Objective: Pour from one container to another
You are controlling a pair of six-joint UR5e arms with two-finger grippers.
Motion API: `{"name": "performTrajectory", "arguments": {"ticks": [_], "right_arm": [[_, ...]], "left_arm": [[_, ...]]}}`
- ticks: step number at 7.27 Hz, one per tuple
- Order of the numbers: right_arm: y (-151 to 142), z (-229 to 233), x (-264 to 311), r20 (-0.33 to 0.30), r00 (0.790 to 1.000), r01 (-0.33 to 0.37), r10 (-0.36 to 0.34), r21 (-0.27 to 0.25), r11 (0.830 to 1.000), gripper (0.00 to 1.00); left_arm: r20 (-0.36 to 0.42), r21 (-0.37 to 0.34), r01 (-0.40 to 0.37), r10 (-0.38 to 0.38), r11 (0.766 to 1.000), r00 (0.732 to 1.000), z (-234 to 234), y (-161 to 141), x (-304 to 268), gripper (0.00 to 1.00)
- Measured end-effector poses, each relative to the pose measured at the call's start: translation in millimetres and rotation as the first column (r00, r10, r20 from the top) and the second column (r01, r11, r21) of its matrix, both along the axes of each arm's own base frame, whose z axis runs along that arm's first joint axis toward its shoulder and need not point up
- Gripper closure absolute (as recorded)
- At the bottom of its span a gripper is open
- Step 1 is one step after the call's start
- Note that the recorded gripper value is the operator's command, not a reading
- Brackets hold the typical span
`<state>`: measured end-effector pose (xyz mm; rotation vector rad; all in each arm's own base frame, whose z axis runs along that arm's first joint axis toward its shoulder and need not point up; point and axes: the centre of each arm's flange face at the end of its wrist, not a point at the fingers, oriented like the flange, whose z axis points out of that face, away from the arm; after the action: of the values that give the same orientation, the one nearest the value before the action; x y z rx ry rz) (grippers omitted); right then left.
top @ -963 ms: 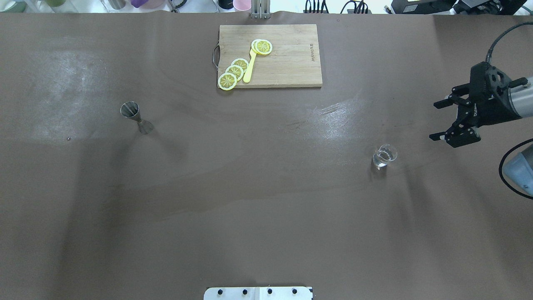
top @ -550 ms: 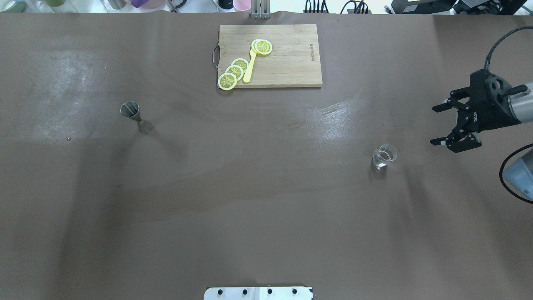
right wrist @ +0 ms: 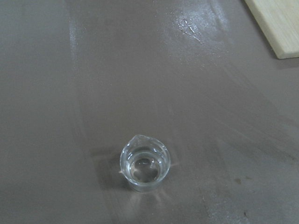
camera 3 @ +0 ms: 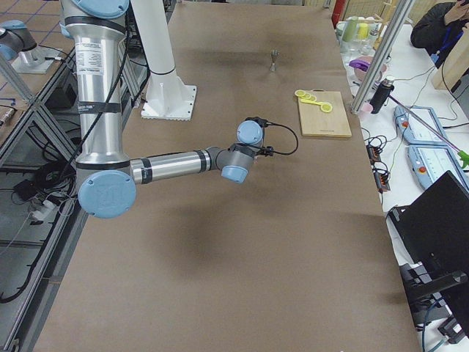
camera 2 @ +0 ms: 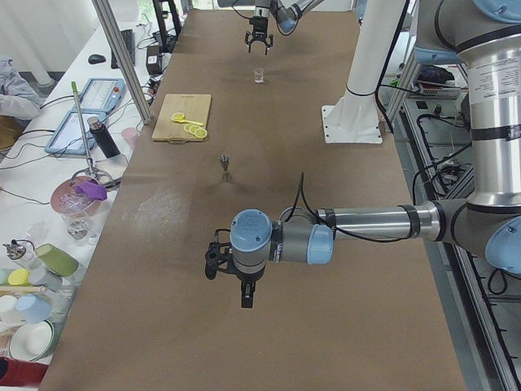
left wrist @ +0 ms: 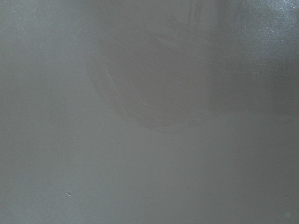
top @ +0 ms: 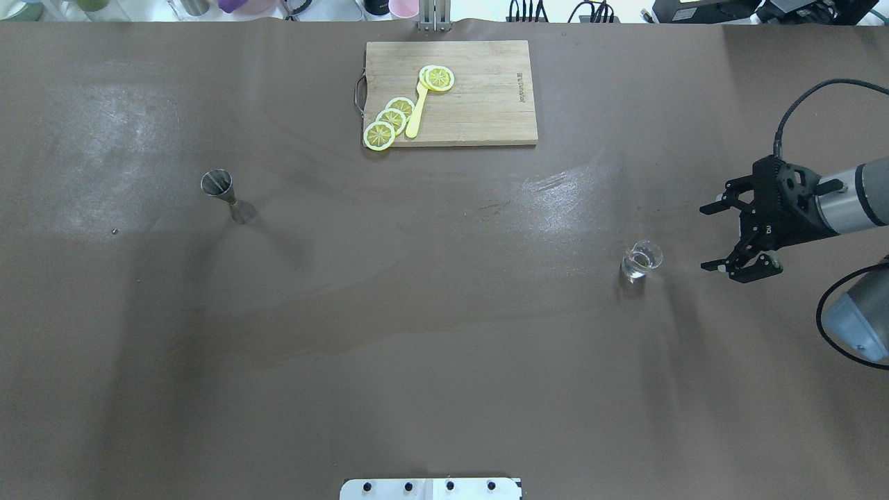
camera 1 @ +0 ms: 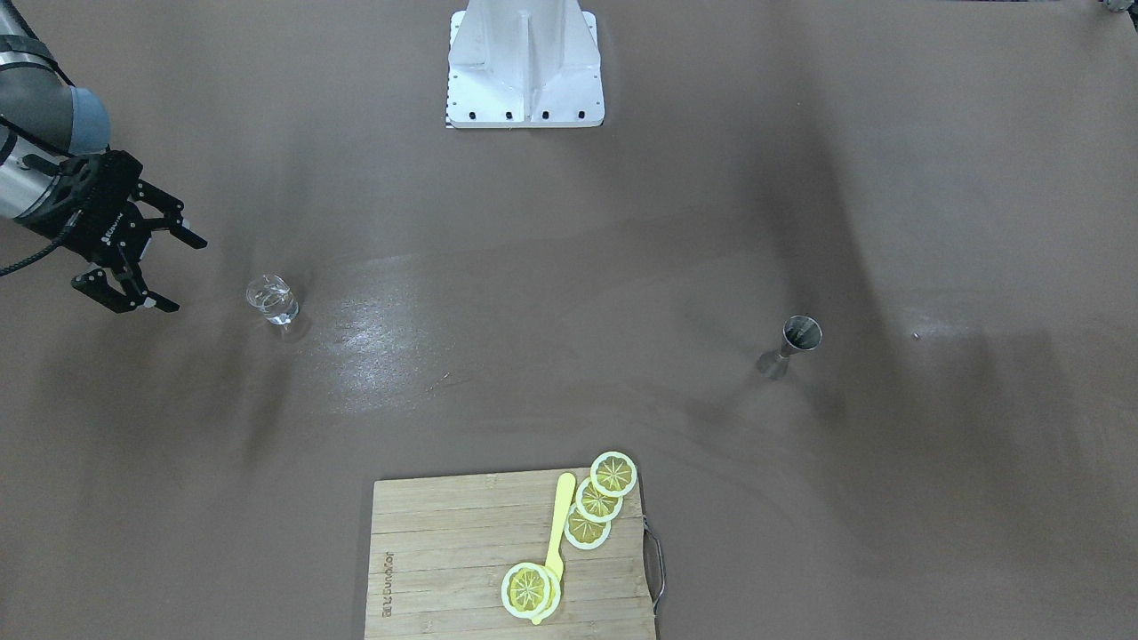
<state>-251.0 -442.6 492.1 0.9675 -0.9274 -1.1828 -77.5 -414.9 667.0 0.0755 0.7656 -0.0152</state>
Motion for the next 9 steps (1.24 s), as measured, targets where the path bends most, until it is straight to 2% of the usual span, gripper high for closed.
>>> {"name": "performTrajectory", "arguments": {"ticks": [2, 6, 8, 9], "right_arm": [[-2, 9, -22, 0.005, 1.0, 0.024, -0.024, 0.01, 1.0, 0.0], [-2, 15, -53, 0.009, 0.998, 0.069, -0.069, 0.011, 0.998, 0.0], [1, 16, -60, 0.007, 0.997, 0.082, -0.082, 0.011, 0.997, 0.0], [1, 18, -63, 0.006, 0.996, 0.085, -0.085, 0.011, 0.996, 0.0]], "left_arm": [[0.054, 0.006, 0.003, -0.003, 1.0, 0.999, -2, -1, -4, 0.01], [0.064, 0.018, 0.001, -0.002, 1.0, 0.998, -5, -6, -4, 0.01], [0.045, 0.084, -0.002, -0.002, 0.997, 0.999, -21, -23, -1, 0.01], [0.025, 0.141, -0.005, 0.002, 0.99, 1.0, -34, -34, 1, 0.01]]}}
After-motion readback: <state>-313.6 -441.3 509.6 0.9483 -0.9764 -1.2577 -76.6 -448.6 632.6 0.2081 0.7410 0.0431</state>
